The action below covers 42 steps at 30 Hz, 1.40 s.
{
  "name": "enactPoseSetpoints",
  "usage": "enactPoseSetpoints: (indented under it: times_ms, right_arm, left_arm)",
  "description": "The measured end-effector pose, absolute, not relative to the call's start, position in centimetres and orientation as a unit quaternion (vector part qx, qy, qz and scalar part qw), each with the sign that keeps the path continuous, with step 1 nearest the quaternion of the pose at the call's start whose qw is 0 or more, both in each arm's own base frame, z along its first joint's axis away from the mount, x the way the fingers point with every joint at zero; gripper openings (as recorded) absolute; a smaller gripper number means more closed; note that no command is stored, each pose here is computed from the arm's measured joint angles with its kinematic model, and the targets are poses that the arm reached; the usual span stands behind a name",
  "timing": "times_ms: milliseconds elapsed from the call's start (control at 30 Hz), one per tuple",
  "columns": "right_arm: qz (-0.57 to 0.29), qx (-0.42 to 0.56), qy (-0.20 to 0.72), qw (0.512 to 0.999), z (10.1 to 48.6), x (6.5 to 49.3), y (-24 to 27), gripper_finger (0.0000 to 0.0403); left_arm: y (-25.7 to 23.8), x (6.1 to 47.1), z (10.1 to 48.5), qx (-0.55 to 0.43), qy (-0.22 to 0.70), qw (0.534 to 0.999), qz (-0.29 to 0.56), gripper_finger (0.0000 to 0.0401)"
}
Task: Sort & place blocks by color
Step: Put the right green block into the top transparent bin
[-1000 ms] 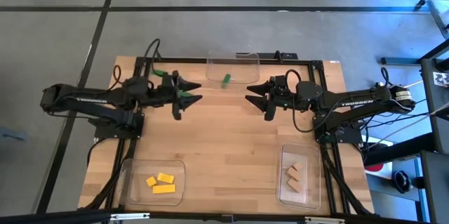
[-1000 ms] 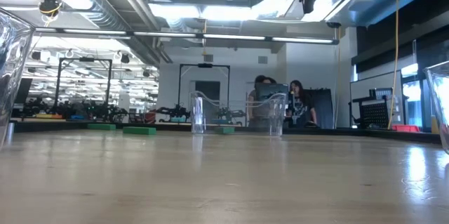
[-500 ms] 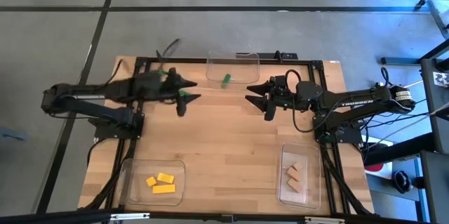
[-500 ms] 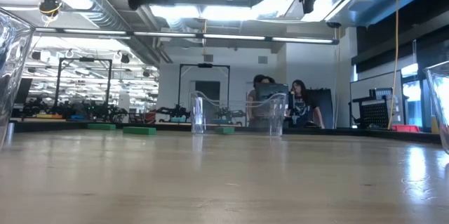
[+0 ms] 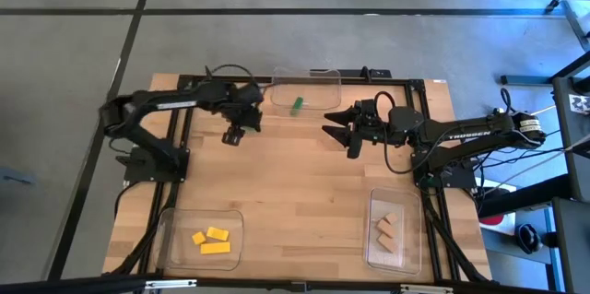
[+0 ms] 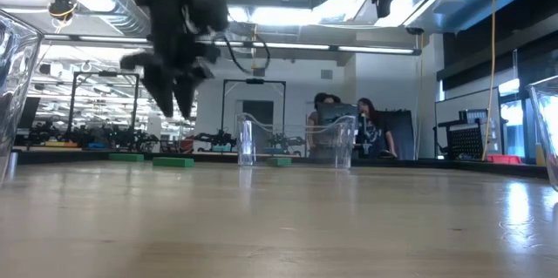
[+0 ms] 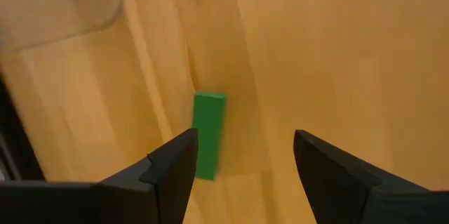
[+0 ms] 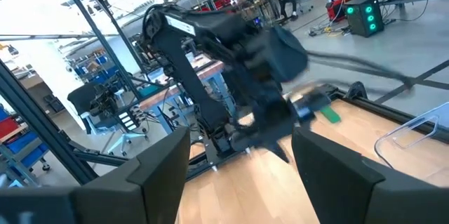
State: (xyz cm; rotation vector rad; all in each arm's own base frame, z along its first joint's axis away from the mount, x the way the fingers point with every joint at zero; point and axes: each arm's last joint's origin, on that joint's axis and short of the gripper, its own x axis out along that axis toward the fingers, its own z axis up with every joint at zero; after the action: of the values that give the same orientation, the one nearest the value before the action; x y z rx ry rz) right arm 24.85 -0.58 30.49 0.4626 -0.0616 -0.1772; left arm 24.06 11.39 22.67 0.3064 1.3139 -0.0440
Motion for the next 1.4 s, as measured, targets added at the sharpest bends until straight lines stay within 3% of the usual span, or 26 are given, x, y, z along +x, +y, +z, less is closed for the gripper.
enactPoseSetpoints:
  times_ms: [167, 333, 833, 967, 1133, 1400]
  right_arm:
    - [-0.088, 0.232, -0.03, 0.968, 30.5, 24.9, -0.6, 0.0252]
    - [-0.088, 0.232, -0.03, 0.968, 30.5, 24.9, -0.6, 0.0252]
    - [-0.091, 0.257, -0.018, 0.962, 30.2, 24.9, -0.6, 0.0252]
    - [-0.091, 0.257, -0.018, 0.962, 30.2, 24.9, -0.6, 0.0252]
    - [-0.091, 0.257, -0.018, 0.962, 30.2, 24.9, -0.6, 0.0252]
    - [-0.091, 0.254, -0.016, 0.963, 30.1, 24.9, -0.6, 0.0252]
  left_arm:
    - [12.9, 25.6, 19.3, 0.181, 0.647, 0.739, -0.042, 0.0225]
    - [14.5, 25.4, 16.6, 0.158, 0.687, 0.707, -0.058, 0.0225]
    - [16.5, 25.9, 14.0, 0.147, 0.698, 0.7, -0.039, 0.022]
    - [16.3, 25.7, 14.0, 0.133, 0.703, 0.697, -0.039, 0.0184]
    - [16.0, 25.5, 14.1, 0.09, 0.705, 0.703, -0.021, 0.0088]
    - [15.3, 24.9, 17.2, -0.007, 0.656, 0.754, 0.048, 0.0084]
